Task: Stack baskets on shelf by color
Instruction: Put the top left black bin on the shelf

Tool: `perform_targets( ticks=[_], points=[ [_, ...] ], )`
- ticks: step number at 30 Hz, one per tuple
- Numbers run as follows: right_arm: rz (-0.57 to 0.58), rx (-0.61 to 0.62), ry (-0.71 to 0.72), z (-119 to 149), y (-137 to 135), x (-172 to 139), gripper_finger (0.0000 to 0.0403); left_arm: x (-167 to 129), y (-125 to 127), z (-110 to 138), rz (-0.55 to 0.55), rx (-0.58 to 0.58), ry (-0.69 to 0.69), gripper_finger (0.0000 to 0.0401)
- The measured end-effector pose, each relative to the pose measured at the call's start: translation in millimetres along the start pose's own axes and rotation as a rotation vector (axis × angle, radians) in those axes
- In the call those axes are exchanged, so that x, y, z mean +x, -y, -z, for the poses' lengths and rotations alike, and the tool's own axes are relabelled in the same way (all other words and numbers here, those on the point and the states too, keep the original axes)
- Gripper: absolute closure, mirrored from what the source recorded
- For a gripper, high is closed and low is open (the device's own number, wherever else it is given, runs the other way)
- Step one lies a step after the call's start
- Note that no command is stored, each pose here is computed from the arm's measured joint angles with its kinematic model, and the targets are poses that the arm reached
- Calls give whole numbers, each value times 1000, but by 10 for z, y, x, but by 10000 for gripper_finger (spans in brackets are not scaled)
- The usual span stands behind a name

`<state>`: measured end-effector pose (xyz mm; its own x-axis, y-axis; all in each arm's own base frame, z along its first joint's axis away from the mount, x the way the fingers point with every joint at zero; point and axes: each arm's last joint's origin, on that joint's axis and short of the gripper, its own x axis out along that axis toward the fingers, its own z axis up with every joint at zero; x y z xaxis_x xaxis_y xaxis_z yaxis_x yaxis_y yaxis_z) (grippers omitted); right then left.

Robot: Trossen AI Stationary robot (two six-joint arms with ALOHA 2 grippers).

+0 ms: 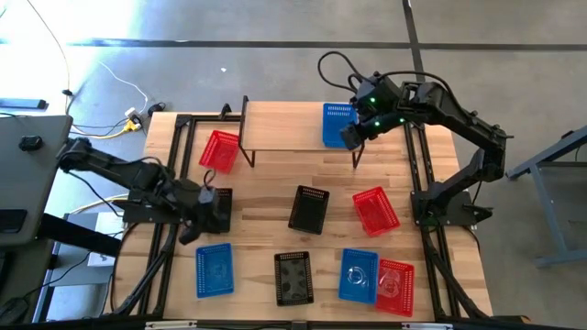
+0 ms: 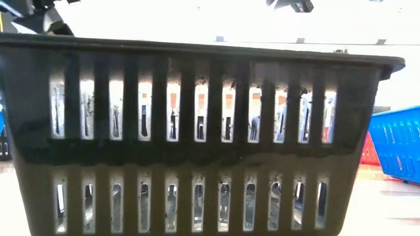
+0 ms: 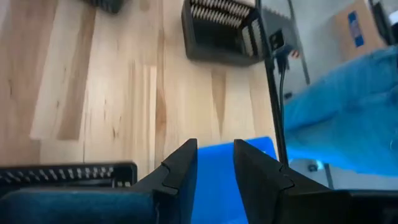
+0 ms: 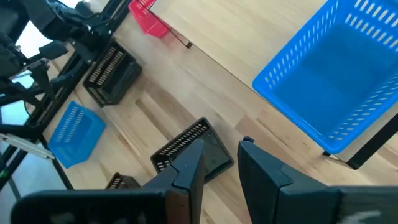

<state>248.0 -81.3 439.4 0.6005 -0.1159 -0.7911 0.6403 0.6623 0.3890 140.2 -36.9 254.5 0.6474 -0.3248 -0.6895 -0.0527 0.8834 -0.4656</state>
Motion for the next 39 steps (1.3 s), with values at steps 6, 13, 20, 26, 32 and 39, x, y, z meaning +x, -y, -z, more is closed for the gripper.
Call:
perform_targets(
  ticks=[6,13,20,26,32,39],
  points=[
    [15,-30,-24,23,15,0,320,66,61,58,-64,-28,-21,308],
    [22,-67,-35,34,22,-2,320,100,137,107,-63,-98,-36,320],
    [27,-94,-31,32,24,-1,320,-10,287,24,21,-129,-39,347],
    [54,-117,-15,27,31,-2,320,-182,370,-73,2,-126,-41,366],
    [67,-117,-8,25,35,-1,320,-178,356,-80,-86,-89,-70,384],
    [67,-117,-9,25,35,-1,320,-21,327,-58,-173,-17,-169,400]
  ],
)
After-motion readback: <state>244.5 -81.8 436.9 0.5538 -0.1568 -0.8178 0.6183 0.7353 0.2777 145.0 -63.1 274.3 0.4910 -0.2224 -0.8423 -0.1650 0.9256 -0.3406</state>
